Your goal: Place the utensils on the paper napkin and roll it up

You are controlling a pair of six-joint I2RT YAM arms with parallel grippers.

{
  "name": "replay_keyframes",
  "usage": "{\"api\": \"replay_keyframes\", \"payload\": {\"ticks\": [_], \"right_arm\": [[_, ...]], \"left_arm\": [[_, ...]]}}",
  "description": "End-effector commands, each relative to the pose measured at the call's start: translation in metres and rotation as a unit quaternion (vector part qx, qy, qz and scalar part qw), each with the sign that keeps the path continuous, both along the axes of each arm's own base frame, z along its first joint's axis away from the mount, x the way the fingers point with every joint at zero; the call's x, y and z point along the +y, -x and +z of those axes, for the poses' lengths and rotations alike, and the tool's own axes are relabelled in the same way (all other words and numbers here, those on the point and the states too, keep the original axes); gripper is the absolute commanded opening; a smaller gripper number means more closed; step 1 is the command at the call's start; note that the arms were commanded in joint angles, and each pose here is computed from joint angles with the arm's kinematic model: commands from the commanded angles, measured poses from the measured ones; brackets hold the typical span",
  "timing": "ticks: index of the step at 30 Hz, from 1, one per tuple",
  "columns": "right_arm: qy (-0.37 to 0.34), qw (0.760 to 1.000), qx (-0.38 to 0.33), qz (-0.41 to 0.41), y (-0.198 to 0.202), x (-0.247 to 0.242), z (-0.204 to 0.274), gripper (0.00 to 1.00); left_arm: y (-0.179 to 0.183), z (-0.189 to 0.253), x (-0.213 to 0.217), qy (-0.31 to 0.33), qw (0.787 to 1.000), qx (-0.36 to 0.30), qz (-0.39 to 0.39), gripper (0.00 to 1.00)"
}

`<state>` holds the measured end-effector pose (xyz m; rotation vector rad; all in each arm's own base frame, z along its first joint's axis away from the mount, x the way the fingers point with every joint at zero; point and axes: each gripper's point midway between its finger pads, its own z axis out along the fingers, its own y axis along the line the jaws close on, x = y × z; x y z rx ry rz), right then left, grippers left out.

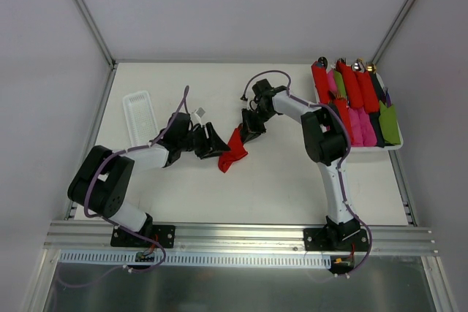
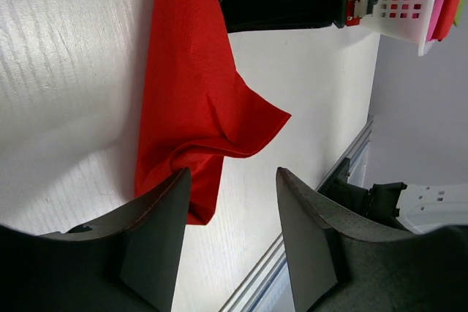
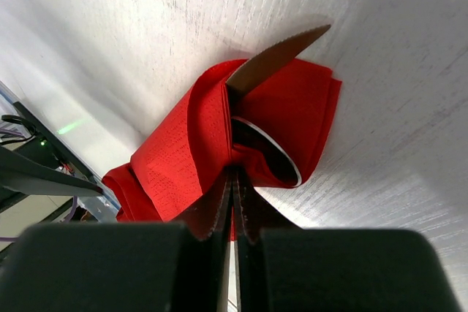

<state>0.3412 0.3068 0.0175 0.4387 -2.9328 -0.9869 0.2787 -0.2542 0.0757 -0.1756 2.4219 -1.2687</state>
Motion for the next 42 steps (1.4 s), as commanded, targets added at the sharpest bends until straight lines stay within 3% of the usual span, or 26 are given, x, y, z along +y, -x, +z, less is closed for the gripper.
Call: {"api": "replay_keyframes", "payload": {"ticks": [1, 11, 20, 27, 42], "right_arm": [[0.023, 1.000, -0.003, 0.008, 0.000, -0.002, -0.010, 0.02], [0.024, 1.000, 0.000, 0.006, 0.001, 0.000, -0.011, 0.01], [0.031, 0.999, 0.008, 0.001, 0.001, -0.001, -0.014, 0.00], [0.035, 0.999, 0.010, 0.000, 0.001, -0.002, -0.014, 0.00], [0.041, 0.999, 0.009, 0.000, 0.001, -0.003, -0.014, 0.00]], "left_arm": [[-0.012, 0.017, 0.014, -0.002, 0.999, -0.047, 0.026, 0.51], [-0.017, -0.006, 0.010, -0.015, 1.000, -0.005, -0.001, 0.45], [0.000, 0.000, -0.006, -0.005, 0.999, -0.011, -0.046, 0.15], [0.016, -0.002, -0.009, -0.024, 0.997, -0.020, -0.075, 0.02], [0.052, -0.043, -0.004, -0.124, 0.984, 0.012, -0.126, 0.00]]}}
